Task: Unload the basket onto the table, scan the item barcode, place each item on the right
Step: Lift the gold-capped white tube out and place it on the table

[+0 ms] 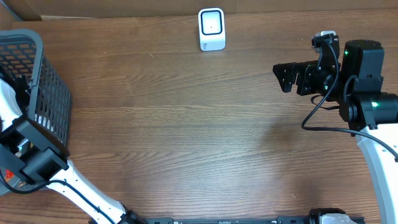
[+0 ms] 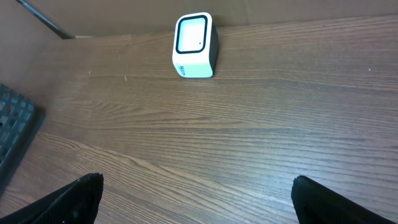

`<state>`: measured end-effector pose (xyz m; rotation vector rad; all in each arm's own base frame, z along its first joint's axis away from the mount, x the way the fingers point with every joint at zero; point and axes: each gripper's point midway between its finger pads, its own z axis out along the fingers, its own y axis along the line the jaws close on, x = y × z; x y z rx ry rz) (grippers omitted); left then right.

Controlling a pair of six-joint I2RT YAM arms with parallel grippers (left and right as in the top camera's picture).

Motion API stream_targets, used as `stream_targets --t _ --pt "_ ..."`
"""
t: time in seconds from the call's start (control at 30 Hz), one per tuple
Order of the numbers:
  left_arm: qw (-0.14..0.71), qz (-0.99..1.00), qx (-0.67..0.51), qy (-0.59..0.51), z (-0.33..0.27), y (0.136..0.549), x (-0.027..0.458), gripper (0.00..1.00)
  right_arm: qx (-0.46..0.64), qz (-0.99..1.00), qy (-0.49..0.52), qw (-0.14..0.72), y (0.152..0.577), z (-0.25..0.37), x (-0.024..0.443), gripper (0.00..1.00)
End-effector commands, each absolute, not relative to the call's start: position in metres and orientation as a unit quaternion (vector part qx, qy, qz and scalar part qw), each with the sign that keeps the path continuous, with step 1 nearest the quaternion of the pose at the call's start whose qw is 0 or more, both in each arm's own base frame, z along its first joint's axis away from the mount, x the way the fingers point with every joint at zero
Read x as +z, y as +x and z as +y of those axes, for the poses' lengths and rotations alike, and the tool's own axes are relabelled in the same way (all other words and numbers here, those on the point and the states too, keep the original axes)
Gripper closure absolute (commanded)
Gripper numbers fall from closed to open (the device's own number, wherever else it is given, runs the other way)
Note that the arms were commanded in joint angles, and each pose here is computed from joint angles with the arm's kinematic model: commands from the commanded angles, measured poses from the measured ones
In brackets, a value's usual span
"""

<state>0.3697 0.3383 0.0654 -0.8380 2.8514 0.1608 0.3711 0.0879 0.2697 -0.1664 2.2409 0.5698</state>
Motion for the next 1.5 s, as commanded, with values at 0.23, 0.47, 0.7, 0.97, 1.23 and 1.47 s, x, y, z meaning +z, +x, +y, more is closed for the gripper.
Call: stream_targets --t 0.23,0.47,0.7,0.97,1.23,1.47 --pt "0.363 0.864 0.124 -0.326 0.315 0.384 0.351 0.96 0.222 0.878 -0.072 0.418 0.372 0.089 0.285 0.01" --pt "0.433 0.87 0.059 -0.228 0.199 0.403 0.414 0.96 0.222 0.878 -0.072 0.418 0.372 0.089 0.285 0.01" --pt "0.27 0.951 -0.044 -0.142 0.05 0.446 0.309 0.96 0.214 0.882 -0.067 0.415 0.372 0.086 0.282 0.01" --pt "0.107 0.99 -0.068 -0.064 -0.099 0.46 0.131 0.96 0.198 0.888 -0.058 0.41 0.372 0.08 0.277 0.01" --pt "0.051 0.996 -0.059 -0.039 -0.148 0.433 0.056 0.79 0.195 0.893 -0.054 0.402 0.369 0.078 0.274 0.01" --pt "0.055 0.997 -0.056 -0.022 -0.148 0.434 0.057 0.28 0.195 0.895 -0.053 0.397 0.368 0.078 0.272 0.01"
